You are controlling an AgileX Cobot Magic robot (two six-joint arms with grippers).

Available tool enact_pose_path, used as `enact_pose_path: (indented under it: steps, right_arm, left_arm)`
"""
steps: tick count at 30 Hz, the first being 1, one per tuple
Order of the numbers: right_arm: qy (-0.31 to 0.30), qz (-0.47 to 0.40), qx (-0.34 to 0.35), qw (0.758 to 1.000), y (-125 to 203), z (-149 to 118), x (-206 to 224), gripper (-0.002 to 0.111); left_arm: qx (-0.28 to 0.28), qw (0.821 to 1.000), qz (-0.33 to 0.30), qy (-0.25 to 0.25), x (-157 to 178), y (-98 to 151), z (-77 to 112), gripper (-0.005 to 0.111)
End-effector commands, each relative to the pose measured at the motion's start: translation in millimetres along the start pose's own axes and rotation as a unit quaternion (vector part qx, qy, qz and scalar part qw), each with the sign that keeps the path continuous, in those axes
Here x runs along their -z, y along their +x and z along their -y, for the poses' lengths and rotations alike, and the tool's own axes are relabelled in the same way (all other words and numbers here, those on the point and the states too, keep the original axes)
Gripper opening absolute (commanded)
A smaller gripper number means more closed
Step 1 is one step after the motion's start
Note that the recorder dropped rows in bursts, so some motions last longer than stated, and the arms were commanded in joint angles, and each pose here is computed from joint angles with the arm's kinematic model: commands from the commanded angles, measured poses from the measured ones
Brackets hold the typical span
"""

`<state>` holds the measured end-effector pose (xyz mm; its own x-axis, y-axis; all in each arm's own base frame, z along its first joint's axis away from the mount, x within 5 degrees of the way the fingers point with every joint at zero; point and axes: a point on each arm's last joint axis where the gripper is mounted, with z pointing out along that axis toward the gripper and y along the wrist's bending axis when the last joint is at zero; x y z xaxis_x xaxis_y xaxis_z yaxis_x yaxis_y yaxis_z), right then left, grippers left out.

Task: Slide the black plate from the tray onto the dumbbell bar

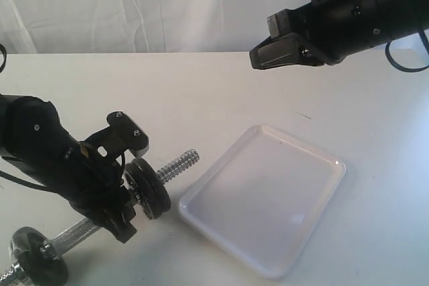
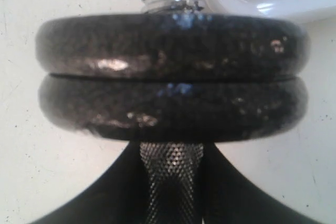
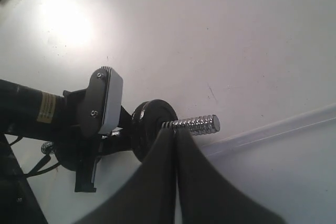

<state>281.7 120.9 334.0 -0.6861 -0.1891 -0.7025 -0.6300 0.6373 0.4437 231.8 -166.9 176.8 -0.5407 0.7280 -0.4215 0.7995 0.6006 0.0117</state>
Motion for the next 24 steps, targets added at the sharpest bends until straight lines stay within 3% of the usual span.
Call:
enact_pose_path:
  steps: [1,24]
  right_arm:
    - [-0.002,0.002,0.002,1.000,0.9,-2.7,0.8,0.000]
    - [-0.002,0.002,0.002,1.000,0.9,-2.7,0.8,0.000]
  left_arm:
    - [0.028,0.998,0.059,-0.015,15.5,-15.0,-3.0,0.000]
    - [0.032,0.999,0.036,-0.010,-1.2,-12.0,-4.7,0.000]
